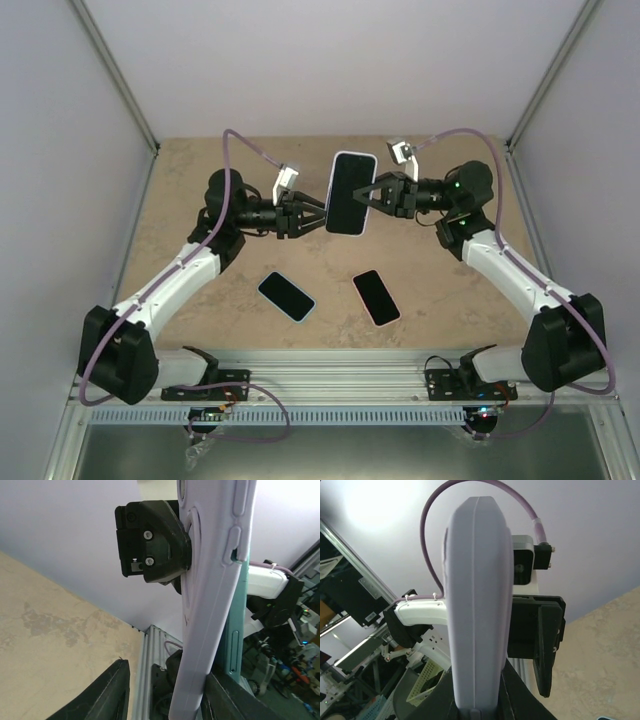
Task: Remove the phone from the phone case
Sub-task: Remove the phone case from the phone.
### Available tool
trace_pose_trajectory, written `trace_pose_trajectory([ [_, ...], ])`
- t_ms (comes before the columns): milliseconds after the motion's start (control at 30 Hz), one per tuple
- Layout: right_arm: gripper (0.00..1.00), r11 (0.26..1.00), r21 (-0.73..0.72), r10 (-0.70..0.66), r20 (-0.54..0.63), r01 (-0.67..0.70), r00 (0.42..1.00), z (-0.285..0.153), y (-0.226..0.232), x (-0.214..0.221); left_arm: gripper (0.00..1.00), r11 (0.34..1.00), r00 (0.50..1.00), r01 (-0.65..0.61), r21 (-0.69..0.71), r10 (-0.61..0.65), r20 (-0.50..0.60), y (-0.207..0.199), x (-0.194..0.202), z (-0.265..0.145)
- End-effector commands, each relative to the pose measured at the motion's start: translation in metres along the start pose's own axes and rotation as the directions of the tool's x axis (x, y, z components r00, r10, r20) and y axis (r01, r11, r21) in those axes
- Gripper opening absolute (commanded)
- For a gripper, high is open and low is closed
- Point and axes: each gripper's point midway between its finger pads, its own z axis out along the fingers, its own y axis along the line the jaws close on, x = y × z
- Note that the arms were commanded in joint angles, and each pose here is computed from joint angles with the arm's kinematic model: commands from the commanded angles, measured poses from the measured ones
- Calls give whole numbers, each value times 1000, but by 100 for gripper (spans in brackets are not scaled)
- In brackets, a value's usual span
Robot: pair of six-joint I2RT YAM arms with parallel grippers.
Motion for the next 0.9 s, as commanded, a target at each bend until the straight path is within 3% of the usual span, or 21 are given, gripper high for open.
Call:
trace_pose_trajectory([
  [0,1,992,-125,-15,-159,-5,987,12,31,39,40,1000,994,-23,6,22,103,-4,-25,-3],
  [400,1,992,-121,21,-180,-43,983,21,22,49,37,999,993,-21,41,16,116,-13,-26,-4],
  [867,1,999,5,33,-162,-33,986,27,-13,43,18,998,996,2,60,-8,93,-13,-13,0],
])
